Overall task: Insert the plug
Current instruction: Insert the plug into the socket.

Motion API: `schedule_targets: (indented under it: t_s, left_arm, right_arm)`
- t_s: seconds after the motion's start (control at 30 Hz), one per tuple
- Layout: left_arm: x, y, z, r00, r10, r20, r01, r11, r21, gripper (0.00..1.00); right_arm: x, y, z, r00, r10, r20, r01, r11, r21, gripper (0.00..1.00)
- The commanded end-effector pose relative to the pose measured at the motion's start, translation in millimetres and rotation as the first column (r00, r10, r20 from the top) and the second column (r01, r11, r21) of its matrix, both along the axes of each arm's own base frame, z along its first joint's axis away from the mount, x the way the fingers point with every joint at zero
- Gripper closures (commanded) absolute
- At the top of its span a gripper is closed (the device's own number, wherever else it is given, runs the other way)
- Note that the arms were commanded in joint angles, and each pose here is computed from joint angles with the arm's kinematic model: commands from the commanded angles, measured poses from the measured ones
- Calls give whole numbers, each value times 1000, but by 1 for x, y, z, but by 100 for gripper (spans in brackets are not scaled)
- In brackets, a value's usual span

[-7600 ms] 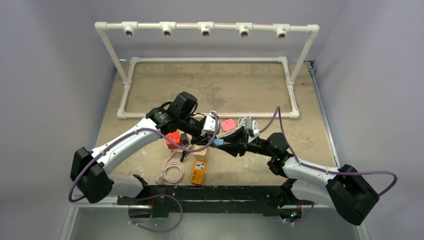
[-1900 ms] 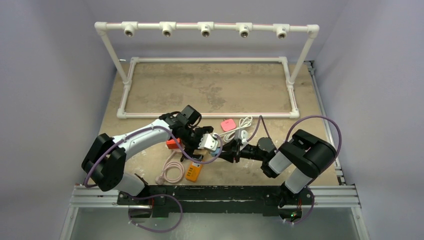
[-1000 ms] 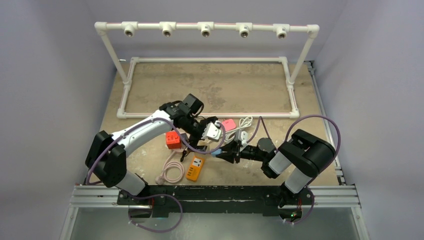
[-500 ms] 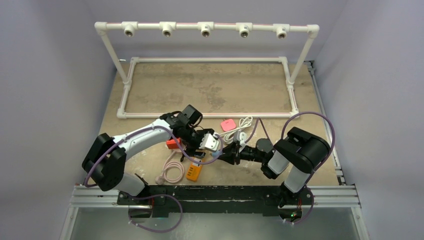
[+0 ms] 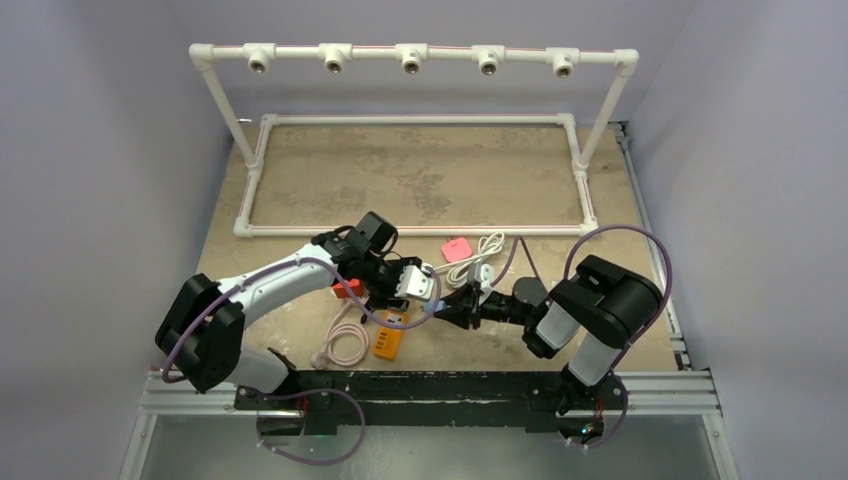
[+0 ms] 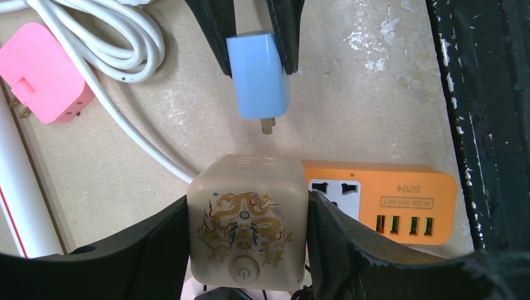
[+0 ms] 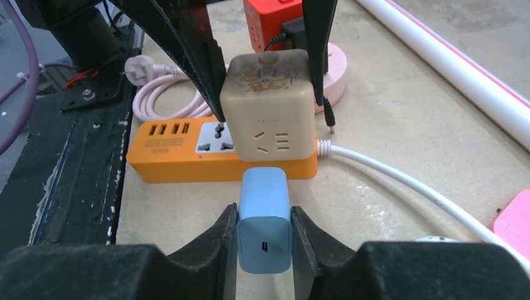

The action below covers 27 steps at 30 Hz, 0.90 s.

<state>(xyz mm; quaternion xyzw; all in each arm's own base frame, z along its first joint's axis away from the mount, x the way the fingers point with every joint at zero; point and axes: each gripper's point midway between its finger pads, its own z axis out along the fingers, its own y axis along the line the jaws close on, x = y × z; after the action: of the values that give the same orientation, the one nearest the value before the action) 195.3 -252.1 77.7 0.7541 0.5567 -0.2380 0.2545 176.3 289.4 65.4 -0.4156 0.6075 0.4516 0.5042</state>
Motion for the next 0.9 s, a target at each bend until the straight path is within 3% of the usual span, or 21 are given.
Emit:
schedule_targets:
  t_s: [0.0,0.2,0.87]
  left_arm:
    - [9,5,3,998,35,46,-33,998,-47,61]
    - [13,11,-10,997,69,22,-68,997,-28,62]
    - [1,15,-18,1000,-4,-20,4,1000,0,66]
  right_arm:
    - [8,3,90,952,-61,300,-17,967,253,100]
    - [13,8,99,942,-64,330,-29,963,269,100]
    - [28,19,103,911,-75,405,-36,965,261,100]
